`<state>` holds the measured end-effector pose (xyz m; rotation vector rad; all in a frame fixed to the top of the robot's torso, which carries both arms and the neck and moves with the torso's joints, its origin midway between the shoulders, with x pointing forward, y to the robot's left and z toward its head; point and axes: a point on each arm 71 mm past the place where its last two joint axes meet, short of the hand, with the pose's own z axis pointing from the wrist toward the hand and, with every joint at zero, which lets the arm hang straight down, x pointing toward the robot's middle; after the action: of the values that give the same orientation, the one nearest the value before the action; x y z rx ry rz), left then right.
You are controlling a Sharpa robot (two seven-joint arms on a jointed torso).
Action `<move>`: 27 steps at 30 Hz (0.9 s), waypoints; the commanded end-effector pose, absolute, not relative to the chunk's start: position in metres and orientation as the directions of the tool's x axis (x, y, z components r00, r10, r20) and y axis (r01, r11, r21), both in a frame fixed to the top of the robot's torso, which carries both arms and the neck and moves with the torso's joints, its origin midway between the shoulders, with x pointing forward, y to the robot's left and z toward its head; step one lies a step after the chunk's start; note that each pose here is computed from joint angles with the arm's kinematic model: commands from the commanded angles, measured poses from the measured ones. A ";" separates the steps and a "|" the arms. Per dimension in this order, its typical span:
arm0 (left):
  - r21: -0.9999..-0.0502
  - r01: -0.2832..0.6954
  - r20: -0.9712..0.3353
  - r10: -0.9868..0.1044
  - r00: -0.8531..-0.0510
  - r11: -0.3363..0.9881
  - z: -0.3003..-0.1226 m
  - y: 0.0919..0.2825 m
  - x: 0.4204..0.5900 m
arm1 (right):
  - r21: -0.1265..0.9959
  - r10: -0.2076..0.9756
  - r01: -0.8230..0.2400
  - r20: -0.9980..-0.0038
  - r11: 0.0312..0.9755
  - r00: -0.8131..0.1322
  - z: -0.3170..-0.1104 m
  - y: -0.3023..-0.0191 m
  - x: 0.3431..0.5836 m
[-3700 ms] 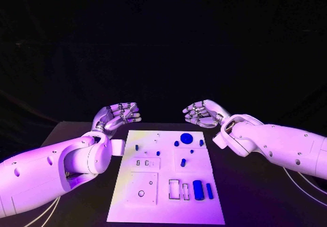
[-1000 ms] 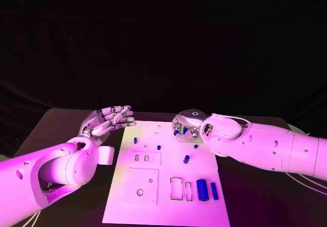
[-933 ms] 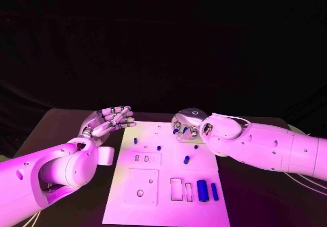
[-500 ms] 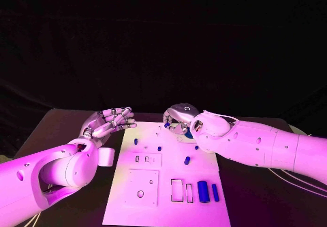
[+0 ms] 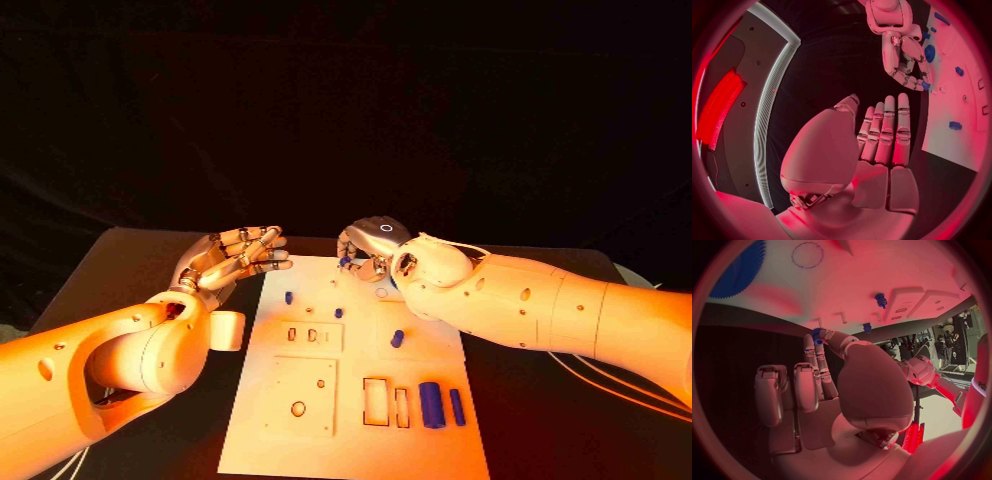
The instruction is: Assemble the parts on the task board
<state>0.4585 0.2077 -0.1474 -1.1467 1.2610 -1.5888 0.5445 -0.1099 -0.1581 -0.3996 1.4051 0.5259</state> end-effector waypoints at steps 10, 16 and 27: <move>-0.977 0.047 0.184 -0.936 -0.301 -0.207 -0.145 0.205 0.458 | 0.052 0.107 -0.583 -0.992 0.811 0.062 -0.162 -0.103 0.544; -0.977 0.046 0.184 -0.936 -0.301 -0.207 -0.144 0.205 0.458 | 0.054 0.102 -0.587 -0.994 0.807 0.050 -0.165 -0.101 0.544; -0.977 0.046 0.185 -0.935 -0.304 -0.208 -0.144 0.204 0.458 | 0.049 0.085 -0.575 -0.996 0.816 0.036 -0.170 -0.100 0.550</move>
<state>0.4589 0.2070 -0.1460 -1.1455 1.2637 -1.5911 0.5491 -0.1009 -0.1671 -0.4001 1.4325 0.5339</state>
